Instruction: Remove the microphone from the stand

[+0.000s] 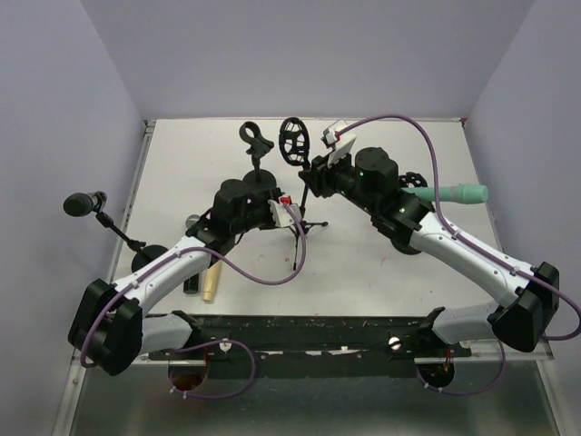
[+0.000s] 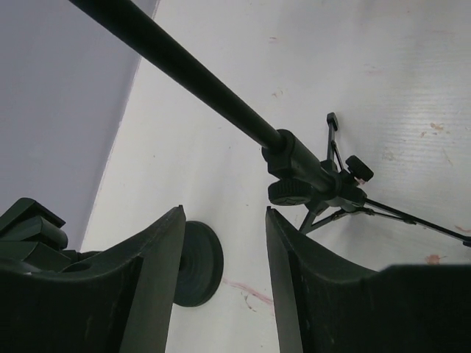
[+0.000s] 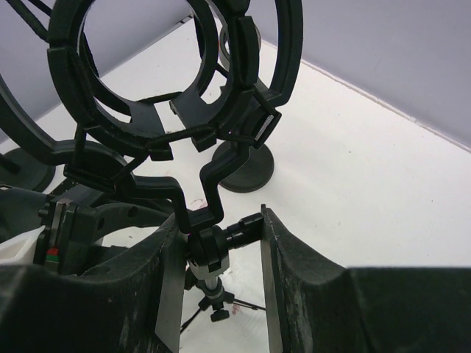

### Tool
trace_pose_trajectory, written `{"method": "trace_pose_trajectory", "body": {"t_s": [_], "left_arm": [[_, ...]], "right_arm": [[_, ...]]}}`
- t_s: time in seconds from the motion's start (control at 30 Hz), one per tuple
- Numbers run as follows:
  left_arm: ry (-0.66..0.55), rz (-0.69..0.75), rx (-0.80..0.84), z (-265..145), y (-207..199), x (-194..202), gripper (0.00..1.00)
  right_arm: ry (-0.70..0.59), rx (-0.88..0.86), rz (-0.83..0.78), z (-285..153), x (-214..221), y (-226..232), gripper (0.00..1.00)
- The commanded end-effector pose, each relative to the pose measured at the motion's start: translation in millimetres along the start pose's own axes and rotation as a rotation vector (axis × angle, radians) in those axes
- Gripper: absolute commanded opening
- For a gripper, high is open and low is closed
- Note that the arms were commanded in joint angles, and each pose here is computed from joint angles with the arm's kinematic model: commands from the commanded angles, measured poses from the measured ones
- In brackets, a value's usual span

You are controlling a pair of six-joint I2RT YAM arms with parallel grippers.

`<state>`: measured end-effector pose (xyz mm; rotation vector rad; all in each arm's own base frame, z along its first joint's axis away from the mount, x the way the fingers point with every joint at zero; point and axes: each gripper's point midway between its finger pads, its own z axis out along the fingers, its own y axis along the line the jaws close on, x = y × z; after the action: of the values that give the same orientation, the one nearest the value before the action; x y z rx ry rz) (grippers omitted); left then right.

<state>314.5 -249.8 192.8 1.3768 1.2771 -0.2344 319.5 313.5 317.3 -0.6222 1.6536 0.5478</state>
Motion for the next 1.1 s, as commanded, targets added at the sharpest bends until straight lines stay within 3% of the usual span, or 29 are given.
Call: {"method": "trace_pose_trajectory", "body": {"t_s": [0.0, 0.23, 0.57, 0.73, 0.83, 0.93, 1.07], "left_arm": [[-0.006, 0.081, 0.072, -13, -15, -5, 0.58], [-0.047, 0.086, 0.145, -13, -32, -14, 0.63], [-0.025, 0.032, 0.188, 1, -39, -13, 0.56], [0.025, -0.026, 0.113, 12, -21, -7, 0.42], [0.035, -0.073, 0.09, 15, -13, -10, 0.38], [0.019, -0.113, 0.119, 16, -18, -15, 0.34], [0.032, -0.2, 0.147, 16, -24, -16, 0.2]], "right_arm": [[0.118, -0.007, 0.082, 1, 33, 6, 0.01], [0.127, -0.015, 0.114, 1, 38, 9, 0.01], [0.13, -0.012, 0.126, -1, 38, 9, 0.01], [0.126, -0.006, 0.132, -2, 38, 7, 0.01], [0.125, -0.003, 0.134, -2, 38, 6, 0.01], [0.121, 0.003, 0.137, -2, 37, 5, 0.01], [0.121, 0.007, 0.137, -2, 38, 3, 0.01]]}}
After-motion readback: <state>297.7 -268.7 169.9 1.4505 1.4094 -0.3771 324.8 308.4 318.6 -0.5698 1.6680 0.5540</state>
